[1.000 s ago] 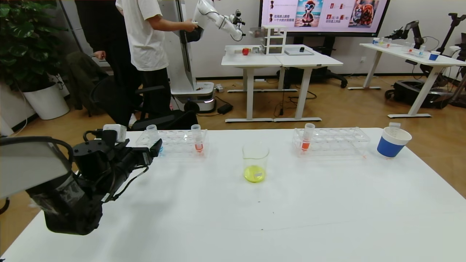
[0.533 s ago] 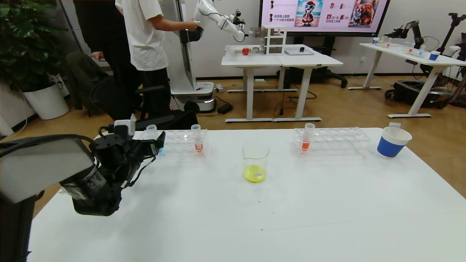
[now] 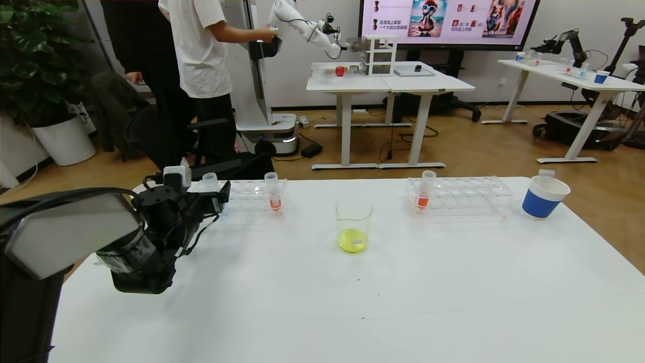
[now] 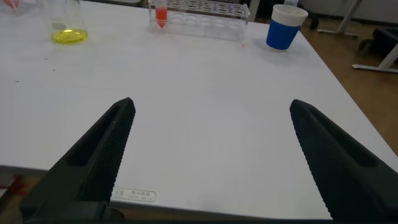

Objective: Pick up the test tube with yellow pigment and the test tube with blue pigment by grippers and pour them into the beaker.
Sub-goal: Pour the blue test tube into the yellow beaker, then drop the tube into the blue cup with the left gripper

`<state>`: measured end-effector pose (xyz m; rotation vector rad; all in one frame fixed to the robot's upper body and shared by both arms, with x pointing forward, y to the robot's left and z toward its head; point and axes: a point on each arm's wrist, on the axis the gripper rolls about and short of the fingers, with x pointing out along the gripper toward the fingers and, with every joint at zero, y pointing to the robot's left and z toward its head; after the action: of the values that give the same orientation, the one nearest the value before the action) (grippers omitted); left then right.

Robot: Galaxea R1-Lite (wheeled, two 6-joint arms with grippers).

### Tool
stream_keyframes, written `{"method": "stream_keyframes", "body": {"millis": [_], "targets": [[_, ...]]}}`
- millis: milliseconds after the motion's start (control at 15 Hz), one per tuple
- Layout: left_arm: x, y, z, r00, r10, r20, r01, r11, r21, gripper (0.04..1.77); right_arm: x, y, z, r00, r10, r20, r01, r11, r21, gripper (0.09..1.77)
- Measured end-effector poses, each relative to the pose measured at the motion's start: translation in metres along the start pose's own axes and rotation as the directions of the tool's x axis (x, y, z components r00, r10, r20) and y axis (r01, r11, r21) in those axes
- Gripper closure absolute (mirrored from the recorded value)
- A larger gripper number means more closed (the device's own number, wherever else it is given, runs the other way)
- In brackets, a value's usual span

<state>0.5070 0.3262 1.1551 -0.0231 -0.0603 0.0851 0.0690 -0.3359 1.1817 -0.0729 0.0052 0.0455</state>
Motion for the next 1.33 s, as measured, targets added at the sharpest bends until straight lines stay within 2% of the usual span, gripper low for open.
{"method": "stream_keyframes", "body": {"millis": [67, 200, 267, 333, 400, 733, 867, 1200, 1333], "targets": [[0.000, 0.000, 0.001, 1.000, 0.000, 0.004, 0.000, 1.000, -0.001, 0.37, 0.000, 0.000, 0.000, 1.000, 0.000, 0.000, 0.000, 1.000, 0.000, 0.12], [0.001, -0.001, 0.001, 1.000, -0.008, 0.007, 0.008, 1.000, -0.001, 1.22, 0.000, 0.000, 0.000, 1.000, 0.000, 0.000, 0.000, 1.000, 0.000, 0.12], [0.001, -0.002, 0.002, 1.000, -0.007, 0.008, 0.007, 1.000, -0.002, 1.45, 0.000, 0.000, 0.000, 1.000, -0.001, 0.000, 0.001, 1.000, 0.000, 0.12], [0.001, -0.001, 0.002, 1.000, -0.007, 0.007, 0.007, 1.000, -0.002, 1.49, 0.000, 0.000, 0.000, 1.000, 0.000, 0.000, 0.000, 1.000, 0.000, 0.12], [0.001, -0.001, 0.002, 1.000, -0.006, 0.010, 0.006, 1.000, -0.002, 1.30, 0.000, 0.000, 0.000, 1.000, 0.000, 0.000, 0.000, 1.000, 0.000, 0.12], [0.000, -0.002, 0.009, 1.000, -0.007, 0.017, 0.007, 1.000, -0.003, 1.30, 0.000, 0.000, 0.000, 1.000, 0.000, 0.000, 0.000, 1.000, 0.000, 0.12], [0.000, -0.005, 0.020, 1.000, -0.011, 0.008, 0.011, 1.000, -0.002, 1.30, 0.000, 0.000, 0.000, 1.000, 0.000, 0.000, 0.000, 1.000, 0.000, 0.12], [-0.005, -0.013, 0.070, 0.999, -0.036, -0.037, 0.036, 0.999, 0.004, 1.30, 0.000, 0.000, 0.000, 1.000, 0.000, 0.000, 0.000, 1.000, 0.000, 0.12], [-0.008, -0.015, 0.085, 0.999, -0.045, -0.018, 0.045, 0.999, 0.004, 1.30, 0.000, 0.000, 0.000, 1.000, 0.000, 0.000, 0.000, 1.000, 0.000, 0.12]]}}
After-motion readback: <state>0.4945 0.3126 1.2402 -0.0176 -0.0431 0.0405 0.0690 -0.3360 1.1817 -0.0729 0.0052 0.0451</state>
